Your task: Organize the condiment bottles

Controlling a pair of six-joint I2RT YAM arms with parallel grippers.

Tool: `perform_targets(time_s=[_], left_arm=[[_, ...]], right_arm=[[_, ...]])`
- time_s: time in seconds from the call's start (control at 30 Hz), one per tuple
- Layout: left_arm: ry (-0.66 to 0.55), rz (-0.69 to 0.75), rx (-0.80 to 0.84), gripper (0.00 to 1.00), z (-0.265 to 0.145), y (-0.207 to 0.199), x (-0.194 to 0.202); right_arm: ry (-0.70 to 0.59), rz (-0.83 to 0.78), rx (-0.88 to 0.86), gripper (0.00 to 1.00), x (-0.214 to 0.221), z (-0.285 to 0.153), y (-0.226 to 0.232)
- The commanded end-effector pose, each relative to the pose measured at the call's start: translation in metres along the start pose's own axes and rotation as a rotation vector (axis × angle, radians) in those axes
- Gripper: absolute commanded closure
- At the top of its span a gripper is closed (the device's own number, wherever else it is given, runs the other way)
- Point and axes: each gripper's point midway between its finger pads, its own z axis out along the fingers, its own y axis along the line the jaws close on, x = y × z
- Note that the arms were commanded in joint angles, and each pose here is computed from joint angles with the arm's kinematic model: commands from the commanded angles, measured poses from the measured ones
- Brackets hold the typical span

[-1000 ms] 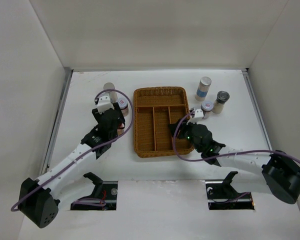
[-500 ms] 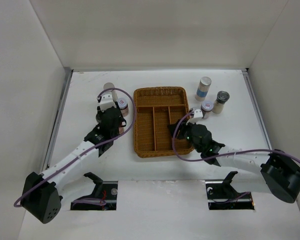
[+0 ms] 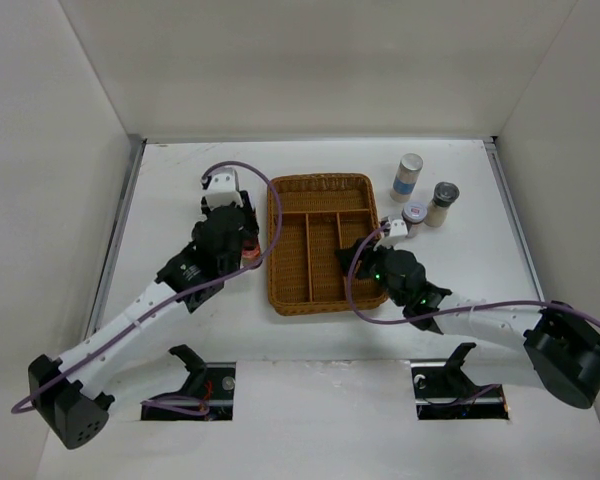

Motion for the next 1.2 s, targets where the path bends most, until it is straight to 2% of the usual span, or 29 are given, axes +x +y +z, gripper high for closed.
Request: perform_targets(time_s=[0.0,0.13,0.27,0.47,0.6,0.9,1.03,1.1,1.17], left_arm=[[-0.219,-0.15,0.092,0.9,-0.008,-0.035,-0.095],[-0.267,-0.155,0.135,0.9,0.016,-0.067,-0.116],[-0.272,-0.137,0.174,0.91,0.059,-0.102,-0.128],[-0.282,-0.133,0.178,0.91,0.118,-0.12,-0.143],[-0.245,-0.113,0.165,0.91,0.146,-0.124,-0.126],[-0.116,-0.058,0.139,0.87,0.185,-0.125,-0.047],[-0.096,-0.073,0.133,0.82,0.188,-0.121,-0.027],[-0.09,-0.077,0.121,0.73,0.187,-0.116,-0.022],[-0.102,-0.087,0.117,0.6,0.184,-0.113,-0.023]], right_arm=[[-0.041,0.031,-0.039,0.38,-0.012,0.001,0.01],[-0.066,0.042,-0.044,0.36,-0.019,-0.003,0.011],[-0.048,0.045,-0.04,0.36,-0.016,0.0,0.009],[-0.038,0.04,-0.037,0.35,-0.012,0.0,0.008],[-0.057,0.037,-0.042,0.34,-0.019,-0.002,0.01],[-0.04,0.047,-0.039,0.33,-0.014,-0.001,0.008],[-0.049,0.045,-0.042,0.31,-0.016,-0.001,0.008],[-0.038,0.046,-0.037,0.31,-0.013,0.001,0.007],[-0.036,0.041,-0.04,0.28,-0.014,0.001,0.008]])
